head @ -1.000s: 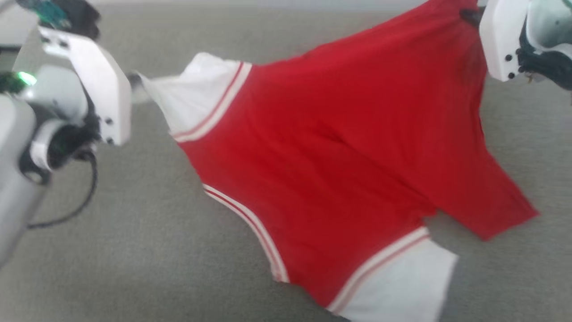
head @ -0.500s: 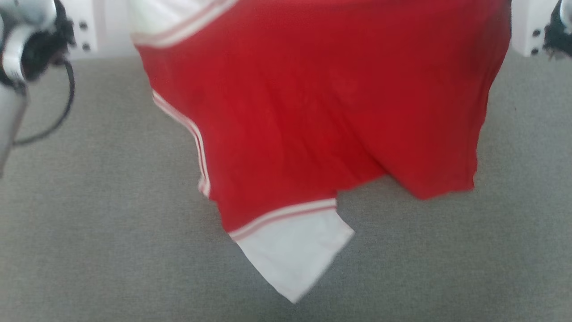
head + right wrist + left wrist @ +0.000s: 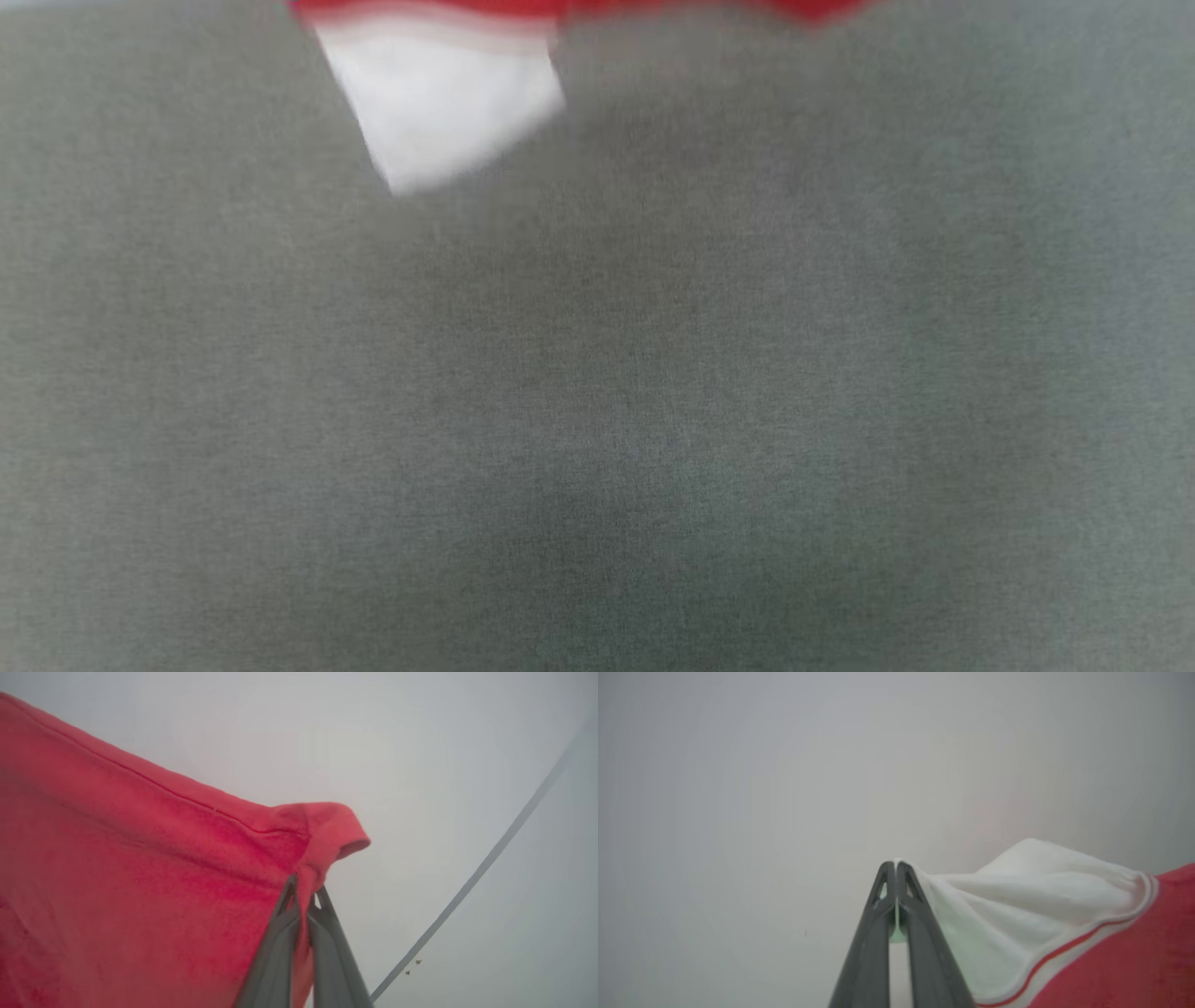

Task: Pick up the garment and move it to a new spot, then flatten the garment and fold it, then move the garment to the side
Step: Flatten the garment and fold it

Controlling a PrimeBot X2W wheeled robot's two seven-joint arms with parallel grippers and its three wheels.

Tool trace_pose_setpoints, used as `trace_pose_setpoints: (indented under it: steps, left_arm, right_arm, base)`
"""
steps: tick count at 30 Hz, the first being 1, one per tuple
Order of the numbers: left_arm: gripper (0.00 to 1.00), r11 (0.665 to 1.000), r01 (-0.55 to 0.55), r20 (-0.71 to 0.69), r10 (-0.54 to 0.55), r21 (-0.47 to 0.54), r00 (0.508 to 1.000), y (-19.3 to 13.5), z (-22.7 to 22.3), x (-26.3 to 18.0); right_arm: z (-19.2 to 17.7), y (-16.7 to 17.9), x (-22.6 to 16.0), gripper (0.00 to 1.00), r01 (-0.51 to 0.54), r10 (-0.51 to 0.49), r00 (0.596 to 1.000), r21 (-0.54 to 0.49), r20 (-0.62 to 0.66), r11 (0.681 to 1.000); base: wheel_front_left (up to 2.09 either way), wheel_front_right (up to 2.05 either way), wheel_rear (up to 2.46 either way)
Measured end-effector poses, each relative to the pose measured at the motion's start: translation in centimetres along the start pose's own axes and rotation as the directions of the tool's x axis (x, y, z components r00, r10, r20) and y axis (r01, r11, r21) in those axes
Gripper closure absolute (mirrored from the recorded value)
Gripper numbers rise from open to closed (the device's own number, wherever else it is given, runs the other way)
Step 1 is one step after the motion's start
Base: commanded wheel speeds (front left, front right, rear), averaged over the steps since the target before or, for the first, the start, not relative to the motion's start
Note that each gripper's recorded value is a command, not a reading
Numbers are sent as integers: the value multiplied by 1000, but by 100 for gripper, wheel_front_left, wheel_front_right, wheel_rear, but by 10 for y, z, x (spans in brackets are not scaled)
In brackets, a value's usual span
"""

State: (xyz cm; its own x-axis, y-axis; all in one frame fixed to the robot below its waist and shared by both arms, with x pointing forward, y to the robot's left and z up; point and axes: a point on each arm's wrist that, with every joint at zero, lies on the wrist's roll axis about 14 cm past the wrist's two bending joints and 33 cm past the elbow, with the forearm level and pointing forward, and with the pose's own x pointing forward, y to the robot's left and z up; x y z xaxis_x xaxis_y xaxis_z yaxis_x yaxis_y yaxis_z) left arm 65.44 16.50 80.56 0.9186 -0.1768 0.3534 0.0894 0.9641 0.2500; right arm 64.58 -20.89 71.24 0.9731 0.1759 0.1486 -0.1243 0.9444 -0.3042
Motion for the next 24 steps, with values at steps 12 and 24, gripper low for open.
trace_pose_setpoints:
  steps: [12,24]
  left_arm:
    - [100,994,105,-61,-104,14,993,-19,-66,5]
    - [100,963,152,-682,-266,-223,681,-52,-208,-132]
  right_arm:
    - [-81,68,20,100,-110,106,988,-29,-116,994]
    - [-153,130,-50,100,-274,300,877,121,-375,954]
  base:
    - [0,0,0]
    - [0,0,0]
